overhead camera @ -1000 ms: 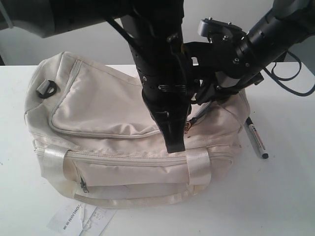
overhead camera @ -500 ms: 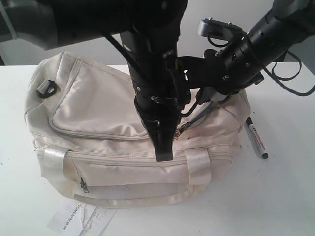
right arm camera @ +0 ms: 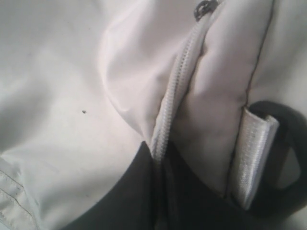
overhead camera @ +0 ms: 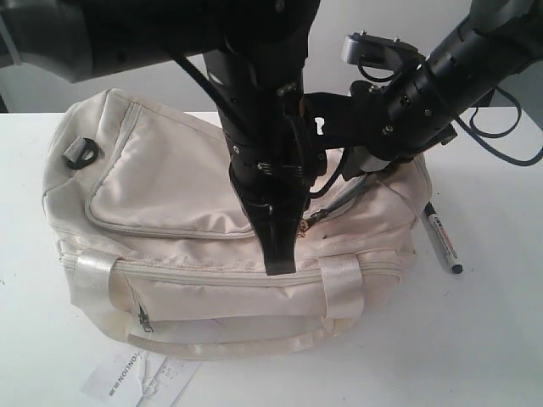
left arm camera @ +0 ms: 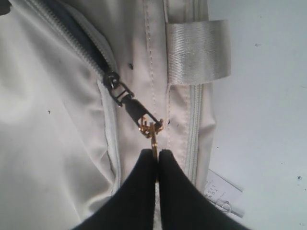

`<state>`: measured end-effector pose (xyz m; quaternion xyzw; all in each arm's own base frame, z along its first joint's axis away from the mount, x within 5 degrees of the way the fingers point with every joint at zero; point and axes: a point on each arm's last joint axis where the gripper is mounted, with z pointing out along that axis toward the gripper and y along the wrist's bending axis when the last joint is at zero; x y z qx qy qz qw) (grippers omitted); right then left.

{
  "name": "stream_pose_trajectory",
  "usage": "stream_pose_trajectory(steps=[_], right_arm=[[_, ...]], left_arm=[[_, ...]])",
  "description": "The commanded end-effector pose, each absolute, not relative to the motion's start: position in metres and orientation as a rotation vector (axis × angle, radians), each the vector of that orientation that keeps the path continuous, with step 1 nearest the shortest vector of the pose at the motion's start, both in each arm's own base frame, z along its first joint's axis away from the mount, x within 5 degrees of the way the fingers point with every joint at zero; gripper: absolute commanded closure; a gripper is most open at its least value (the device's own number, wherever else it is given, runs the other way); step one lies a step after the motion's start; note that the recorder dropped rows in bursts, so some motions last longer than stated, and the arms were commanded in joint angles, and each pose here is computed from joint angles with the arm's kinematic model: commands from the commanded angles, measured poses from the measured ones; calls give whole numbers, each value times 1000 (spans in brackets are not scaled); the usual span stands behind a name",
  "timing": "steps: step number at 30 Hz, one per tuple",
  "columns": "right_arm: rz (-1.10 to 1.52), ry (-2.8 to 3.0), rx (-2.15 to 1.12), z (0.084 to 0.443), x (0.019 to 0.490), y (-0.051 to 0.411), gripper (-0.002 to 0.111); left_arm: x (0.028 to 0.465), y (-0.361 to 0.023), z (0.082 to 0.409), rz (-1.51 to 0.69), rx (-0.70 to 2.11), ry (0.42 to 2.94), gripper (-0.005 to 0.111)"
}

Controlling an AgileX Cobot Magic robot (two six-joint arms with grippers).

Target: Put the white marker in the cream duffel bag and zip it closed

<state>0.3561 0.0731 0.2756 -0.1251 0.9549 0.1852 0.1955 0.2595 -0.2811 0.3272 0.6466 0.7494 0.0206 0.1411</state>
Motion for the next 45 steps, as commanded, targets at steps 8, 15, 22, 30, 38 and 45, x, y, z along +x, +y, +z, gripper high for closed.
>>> stream_pose_trajectory(steps=[8,15,22,30,38,45], right_arm=[[432,2631,-373,279,360,68,108],[426,2622,-370,279,361,68,108],[420,2618,-370,279,361,67,108],[410,2620,-375,279,361,67,108],[396,2619,-381,279,361,66,108],[391,2618,-383,278,361,66,108]], left_arm=[[258,-261,334,35,1856,2272,107],[255,-254,316,13,1891,2340,107],[253,-252,310,20,1905,2360,107],[248,-243,327,68,1875,2317,107],[244,-238,338,65,1853,2292,107],[241,-235,323,75,1888,2336,107]])
